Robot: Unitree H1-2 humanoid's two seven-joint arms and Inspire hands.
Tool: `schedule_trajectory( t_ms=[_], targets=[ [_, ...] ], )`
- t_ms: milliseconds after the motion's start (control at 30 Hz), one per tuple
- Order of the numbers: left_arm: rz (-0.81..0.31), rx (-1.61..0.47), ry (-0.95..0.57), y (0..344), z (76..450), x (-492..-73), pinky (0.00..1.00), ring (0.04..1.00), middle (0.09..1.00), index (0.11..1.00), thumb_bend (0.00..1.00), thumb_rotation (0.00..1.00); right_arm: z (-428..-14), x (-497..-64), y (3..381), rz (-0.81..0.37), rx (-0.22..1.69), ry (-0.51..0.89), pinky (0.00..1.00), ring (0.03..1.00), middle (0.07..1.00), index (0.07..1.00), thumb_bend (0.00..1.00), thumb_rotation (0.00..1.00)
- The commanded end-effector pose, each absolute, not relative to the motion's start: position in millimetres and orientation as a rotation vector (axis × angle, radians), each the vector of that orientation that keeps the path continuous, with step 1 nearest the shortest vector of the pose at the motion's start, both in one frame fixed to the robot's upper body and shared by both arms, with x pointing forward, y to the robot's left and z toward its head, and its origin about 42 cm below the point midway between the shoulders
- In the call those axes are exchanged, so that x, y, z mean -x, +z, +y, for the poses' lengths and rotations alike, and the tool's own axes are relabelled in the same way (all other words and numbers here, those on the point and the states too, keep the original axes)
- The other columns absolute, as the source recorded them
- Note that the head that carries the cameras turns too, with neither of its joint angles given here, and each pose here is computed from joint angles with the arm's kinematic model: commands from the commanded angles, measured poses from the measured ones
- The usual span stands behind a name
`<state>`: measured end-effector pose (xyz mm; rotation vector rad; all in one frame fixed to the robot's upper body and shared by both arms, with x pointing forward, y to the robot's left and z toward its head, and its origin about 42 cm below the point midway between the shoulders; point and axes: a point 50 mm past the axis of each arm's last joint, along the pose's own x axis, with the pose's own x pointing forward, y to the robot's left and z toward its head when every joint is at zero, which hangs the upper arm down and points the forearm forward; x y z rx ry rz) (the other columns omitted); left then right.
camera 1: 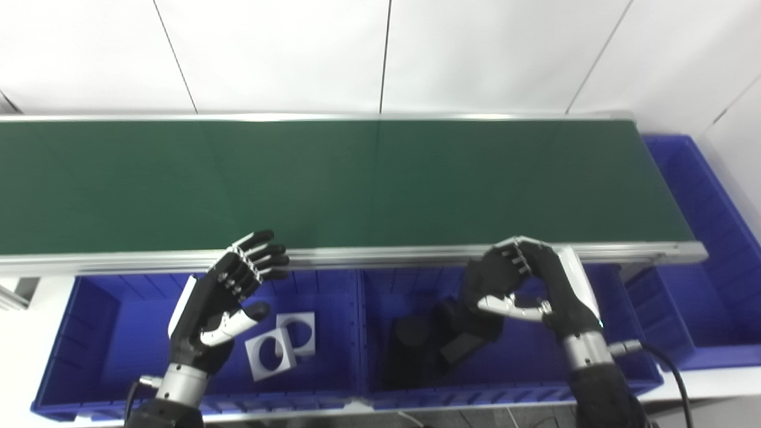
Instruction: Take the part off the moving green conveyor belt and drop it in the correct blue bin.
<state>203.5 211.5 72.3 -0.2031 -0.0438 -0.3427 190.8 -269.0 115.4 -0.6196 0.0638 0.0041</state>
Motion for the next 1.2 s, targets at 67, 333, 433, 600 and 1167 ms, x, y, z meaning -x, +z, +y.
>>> schedule_trajectory(
  t_ms=[67, 333, 433, 600, 1167],
  targets=[
    [-0.106, 0.202, -0.350, 86.0, 210.1, -211.4, 0.63, 0.695, 0.730, 0.791, 1.00, 0.42, -258.1, -193.4, 123.3, -0.023, 0.696, 0.070, 0.36, 0.435, 0.502, 0.510, 0.50, 0.00],
    [-0.101, 0.199, -0.351, 87.1, 211.4, -212.7, 0.63, 0.695, 0.733, 0.795, 1.00, 0.44, -240.5, -200.0, 112.3, 0.010, 0.769, 0.174, 0.36, 0.428, 0.485, 0.528, 0.50, 0.00],
    [-0.103, 0.197, -0.349, 87.9, 211.4, -213.5, 0.64, 0.701, 0.736, 0.794, 1.00, 0.44, -234.6, -205.6, 103.8, 0.041, 0.770, 0.220, 0.36, 0.429, 0.491, 0.539, 0.50, 0.00],
    [-0.104, 0.197, -0.345, 88.8, 211.9, -214.2, 0.64, 0.701, 0.739, 0.792, 1.00, 0.43, -232.0, -212.4, 96.1, 0.061, 0.783, 0.251, 0.38, 0.432, 0.482, 0.537, 0.50, 0.00],
    [-0.107, 0.185, -0.347, 88.6, 217.1, -219.7, 0.63, 0.702, 0.739, 0.795, 1.00, 0.44, -226.0, -218.5, 84.7, 0.067, 0.814, 0.294, 0.37, 0.428, 0.479, 0.540, 0.50, 0.00]
  ],
)
